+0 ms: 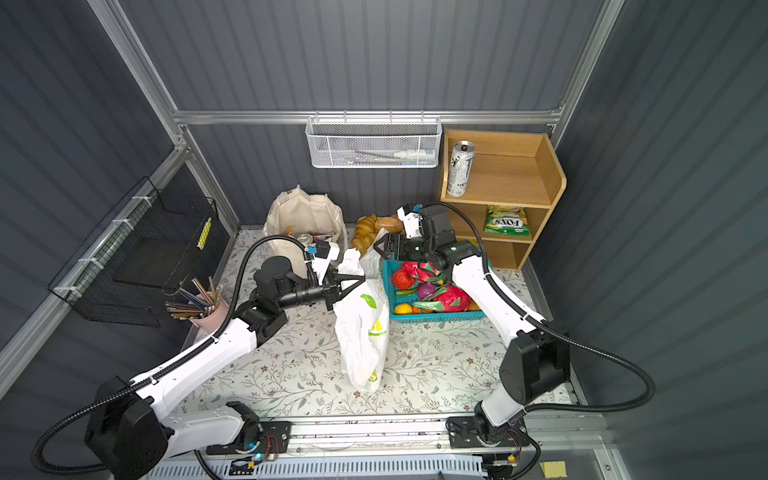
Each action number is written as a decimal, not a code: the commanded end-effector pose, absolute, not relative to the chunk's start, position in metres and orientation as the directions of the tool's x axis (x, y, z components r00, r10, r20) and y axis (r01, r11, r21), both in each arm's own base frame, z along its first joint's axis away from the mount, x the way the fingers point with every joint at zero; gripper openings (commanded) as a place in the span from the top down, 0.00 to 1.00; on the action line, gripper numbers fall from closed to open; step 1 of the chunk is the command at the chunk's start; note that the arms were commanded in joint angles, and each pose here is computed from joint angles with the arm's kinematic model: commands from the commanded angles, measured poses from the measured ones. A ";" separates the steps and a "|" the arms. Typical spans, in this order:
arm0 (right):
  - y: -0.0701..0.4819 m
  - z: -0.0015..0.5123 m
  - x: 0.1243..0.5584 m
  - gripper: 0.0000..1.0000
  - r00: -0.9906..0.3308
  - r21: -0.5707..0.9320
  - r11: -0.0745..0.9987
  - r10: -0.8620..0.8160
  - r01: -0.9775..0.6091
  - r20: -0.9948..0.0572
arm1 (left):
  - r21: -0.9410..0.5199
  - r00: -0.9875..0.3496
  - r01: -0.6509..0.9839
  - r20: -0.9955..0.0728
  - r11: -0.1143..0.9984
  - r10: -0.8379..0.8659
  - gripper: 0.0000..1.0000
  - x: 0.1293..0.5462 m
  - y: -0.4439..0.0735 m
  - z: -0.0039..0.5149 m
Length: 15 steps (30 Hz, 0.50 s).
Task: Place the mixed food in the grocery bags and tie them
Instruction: 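Raise both bag handles with the left and right grippers toward each other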
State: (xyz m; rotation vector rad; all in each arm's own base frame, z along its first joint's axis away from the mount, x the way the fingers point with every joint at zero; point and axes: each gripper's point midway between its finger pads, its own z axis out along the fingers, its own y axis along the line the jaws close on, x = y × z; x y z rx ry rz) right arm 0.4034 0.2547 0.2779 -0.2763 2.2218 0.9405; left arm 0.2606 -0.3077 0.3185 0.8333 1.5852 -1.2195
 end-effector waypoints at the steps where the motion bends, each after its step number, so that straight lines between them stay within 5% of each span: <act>1: 0.248 0.291 0.419 0.11 -0.689 0.527 0.720 0.095 -0.451 -0.719 | -0.322 -0.318 0.920 -0.947 0.222 -0.053 1.00 0.256 -0.310 0.337; 8: 0.256 0.280 0.437 0.11 -0.702 0.549 0.685 0.077 -0.479 -0.709 | -0.331 -0.327 0.920 -0.944 0.210 -0.055 1.00 0.254 -0.311 0.338; 15: 0.277 0.281 0.451 0.28 -0.716 0.603 0.582 0.049 -0.545 -0.696 | -0.343 -0.339 0.919 -0.939 0.193 -0.055 1.00 0.253 -0.312 0.338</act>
